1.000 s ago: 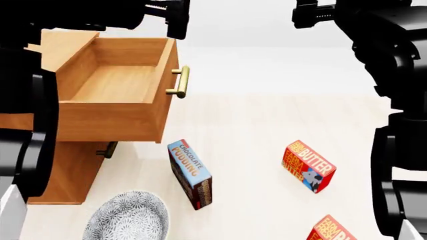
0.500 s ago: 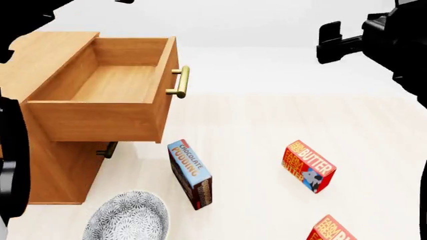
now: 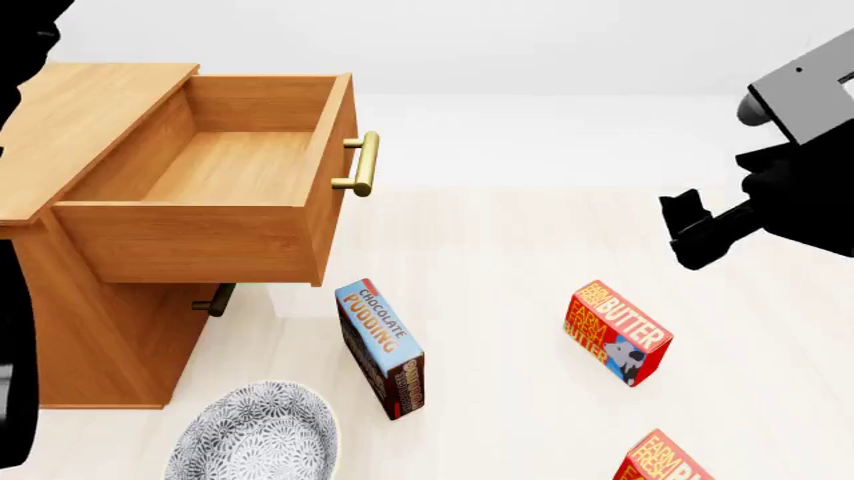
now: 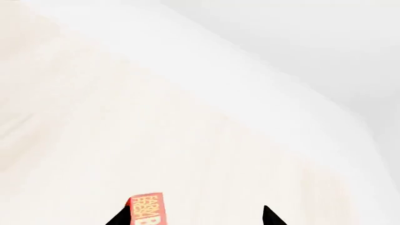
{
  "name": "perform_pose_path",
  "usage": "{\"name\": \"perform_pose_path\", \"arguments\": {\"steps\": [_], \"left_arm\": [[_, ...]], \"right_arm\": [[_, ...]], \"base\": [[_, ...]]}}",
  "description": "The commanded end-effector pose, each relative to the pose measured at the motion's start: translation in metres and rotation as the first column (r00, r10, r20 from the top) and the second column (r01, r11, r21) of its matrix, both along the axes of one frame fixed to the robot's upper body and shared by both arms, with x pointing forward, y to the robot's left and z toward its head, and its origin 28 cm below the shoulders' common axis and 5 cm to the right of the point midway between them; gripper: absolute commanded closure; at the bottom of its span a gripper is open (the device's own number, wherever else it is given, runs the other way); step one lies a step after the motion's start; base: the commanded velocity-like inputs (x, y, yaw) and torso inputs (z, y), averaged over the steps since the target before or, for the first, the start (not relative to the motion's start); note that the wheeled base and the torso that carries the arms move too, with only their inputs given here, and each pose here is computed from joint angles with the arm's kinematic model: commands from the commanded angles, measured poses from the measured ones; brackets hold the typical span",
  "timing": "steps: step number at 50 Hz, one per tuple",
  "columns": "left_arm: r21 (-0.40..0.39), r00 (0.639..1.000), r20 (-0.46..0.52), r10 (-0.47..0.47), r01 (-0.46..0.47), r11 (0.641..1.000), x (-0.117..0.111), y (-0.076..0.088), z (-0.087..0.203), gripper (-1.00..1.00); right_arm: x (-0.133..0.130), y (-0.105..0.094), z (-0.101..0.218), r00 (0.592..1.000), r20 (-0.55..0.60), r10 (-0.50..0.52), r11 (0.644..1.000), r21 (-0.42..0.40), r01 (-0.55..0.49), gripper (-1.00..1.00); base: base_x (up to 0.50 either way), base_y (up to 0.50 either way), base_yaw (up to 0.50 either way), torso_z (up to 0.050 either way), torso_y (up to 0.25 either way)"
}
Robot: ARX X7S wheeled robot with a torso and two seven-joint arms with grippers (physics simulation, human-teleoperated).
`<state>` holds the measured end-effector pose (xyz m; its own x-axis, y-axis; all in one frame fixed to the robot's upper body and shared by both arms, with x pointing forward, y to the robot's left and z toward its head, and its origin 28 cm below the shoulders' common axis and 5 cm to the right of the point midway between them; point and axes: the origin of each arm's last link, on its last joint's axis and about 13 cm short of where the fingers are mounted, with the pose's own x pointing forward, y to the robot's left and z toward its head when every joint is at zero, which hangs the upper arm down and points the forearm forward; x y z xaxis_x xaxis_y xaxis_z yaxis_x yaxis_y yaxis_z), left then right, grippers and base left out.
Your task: Put the butter at the front in the top drawer of the cabinet and close it.
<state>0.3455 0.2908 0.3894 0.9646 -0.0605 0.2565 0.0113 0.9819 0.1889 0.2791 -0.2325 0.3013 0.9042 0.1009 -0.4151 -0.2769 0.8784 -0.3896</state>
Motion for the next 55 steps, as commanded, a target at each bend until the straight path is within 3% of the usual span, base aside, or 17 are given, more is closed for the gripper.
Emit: {"name": "perform_pose_path", "arguments": {"steps": [1, 20, 55], "left_arm": [[0.032, 0.999, 0.038, 0.018, -0.019, 0.999, -0.006, 0.002, 0.005, -1.00], [0.065, 0.998, 0.045, 0.034, -0.037, 0.997, -0.006, 0.009, 0.006, -1.00], [0.109, 0.999, 0.026, 0.043, -0.046, 0.993, -0.001, 0.003, -0.003, -1.00]], "right_arm": [[-0.010, -0.006, -0.019, 0.988, -0.148, 0.050, 0.997, -0.057, -0.059, -1.00], [0.003, -0.001, -0.044, 0.968, -0.242, 0.059, 0.989, -0.120, -0.091, -1.00], [0.038, -0.007, -0.110, 0.959, -0.283, -0.006, 0.997, -0.070, -0.014, -1.00]], "base": [[0.00, 0.00, 0.00, 0.000, 0.000], [0.00, 0.00, 0.00, 0.000, 0.000], [0.00, 0.00, 0.00, 0.000, 0.000]]}}
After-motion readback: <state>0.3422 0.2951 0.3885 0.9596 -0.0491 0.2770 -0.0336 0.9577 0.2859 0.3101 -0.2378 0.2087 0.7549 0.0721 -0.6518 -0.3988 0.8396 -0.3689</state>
